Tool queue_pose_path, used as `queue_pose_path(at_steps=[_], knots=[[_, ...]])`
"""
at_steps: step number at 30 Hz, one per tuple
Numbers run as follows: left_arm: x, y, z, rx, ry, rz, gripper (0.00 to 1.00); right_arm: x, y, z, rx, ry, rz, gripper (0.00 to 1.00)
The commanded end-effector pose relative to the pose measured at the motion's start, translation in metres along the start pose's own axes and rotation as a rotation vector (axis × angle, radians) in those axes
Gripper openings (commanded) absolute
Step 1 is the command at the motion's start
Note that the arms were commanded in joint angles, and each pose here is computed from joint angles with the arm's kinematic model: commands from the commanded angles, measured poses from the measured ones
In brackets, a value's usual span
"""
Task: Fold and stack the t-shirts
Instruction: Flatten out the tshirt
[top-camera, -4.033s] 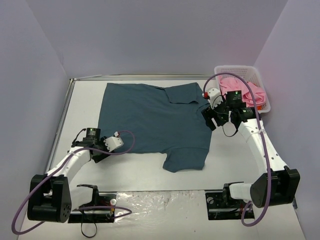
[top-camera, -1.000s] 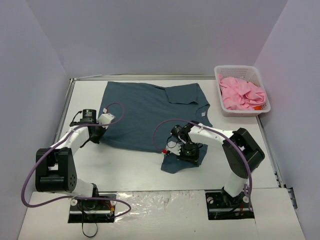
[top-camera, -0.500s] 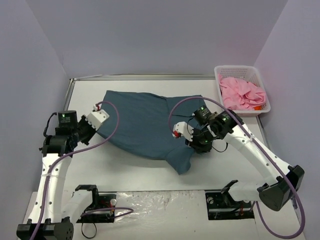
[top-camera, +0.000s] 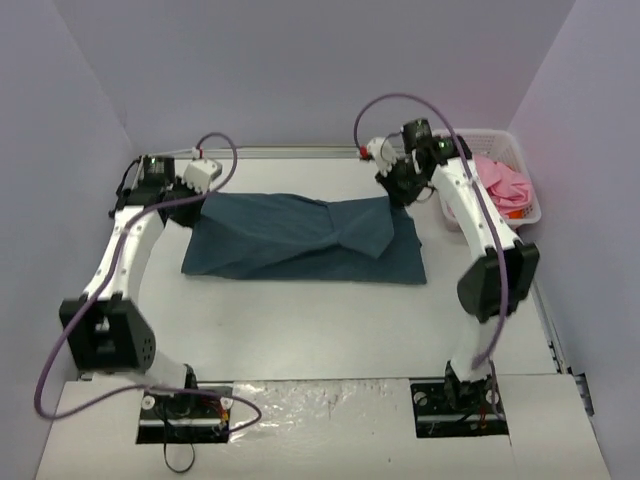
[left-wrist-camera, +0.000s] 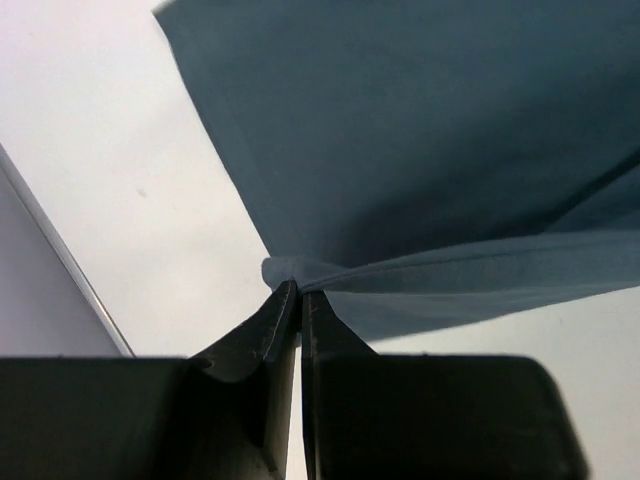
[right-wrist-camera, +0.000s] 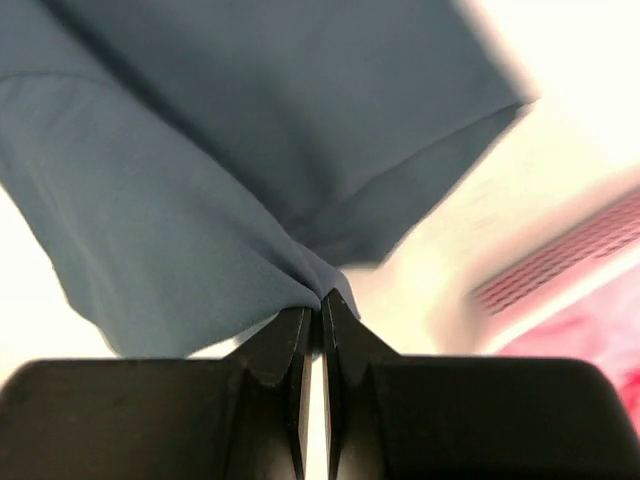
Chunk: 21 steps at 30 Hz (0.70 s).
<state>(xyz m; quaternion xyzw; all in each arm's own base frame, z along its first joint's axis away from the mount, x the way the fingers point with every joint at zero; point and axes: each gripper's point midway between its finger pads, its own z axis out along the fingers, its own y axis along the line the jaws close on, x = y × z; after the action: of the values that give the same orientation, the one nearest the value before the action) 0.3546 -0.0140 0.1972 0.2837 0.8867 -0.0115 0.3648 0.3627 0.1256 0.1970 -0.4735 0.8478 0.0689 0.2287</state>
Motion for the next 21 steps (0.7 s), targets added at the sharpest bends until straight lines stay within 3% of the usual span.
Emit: queue_pose_path(at_steps=[1,6,9,12,15,19,21], knots=[[-0.066,0.048,0.011,-0.108,-0.119,-0.099,0.02,-0.038,-0.076,0.017,0.130,-0.063,0.084,0.00],[-0.138,0.092,0.002,-0.196,-0.237,-0.117,0.02,-0.110,-0.144,-0.033,0.372,-0.256,0.091,0.00],[-0.193,0.114,-0.064,-0.309,-0.405,-0.119,0.02,-0.152,-0.168,-0.113,0.588,-0.466,0.089,0.00],[-0.231,0.113,-0.153,-0.404,-0.603,-0.114,0.02,-0.171,-0.158,-0.202,0.716,-0.670,0.084,0.00],[-0.239,0.100,-0.223,-0.467,-0.723,-0.101,0.02,-0.172,-0.115,-0.315,0.819,-0.886,0.064,0.00],[-0.217,0.077,-0.267,-0.494,-0.753,-0.078,0.02,-0.151,-0.073,-0.365,0.837,-0.961,0.044,0.00],[-0.196,0.064,-0.274,-0.503,-0.734,-0.069,0.03,-0.139,-0.065,-0.349,0.802,-0.927,0.062,0.00]])
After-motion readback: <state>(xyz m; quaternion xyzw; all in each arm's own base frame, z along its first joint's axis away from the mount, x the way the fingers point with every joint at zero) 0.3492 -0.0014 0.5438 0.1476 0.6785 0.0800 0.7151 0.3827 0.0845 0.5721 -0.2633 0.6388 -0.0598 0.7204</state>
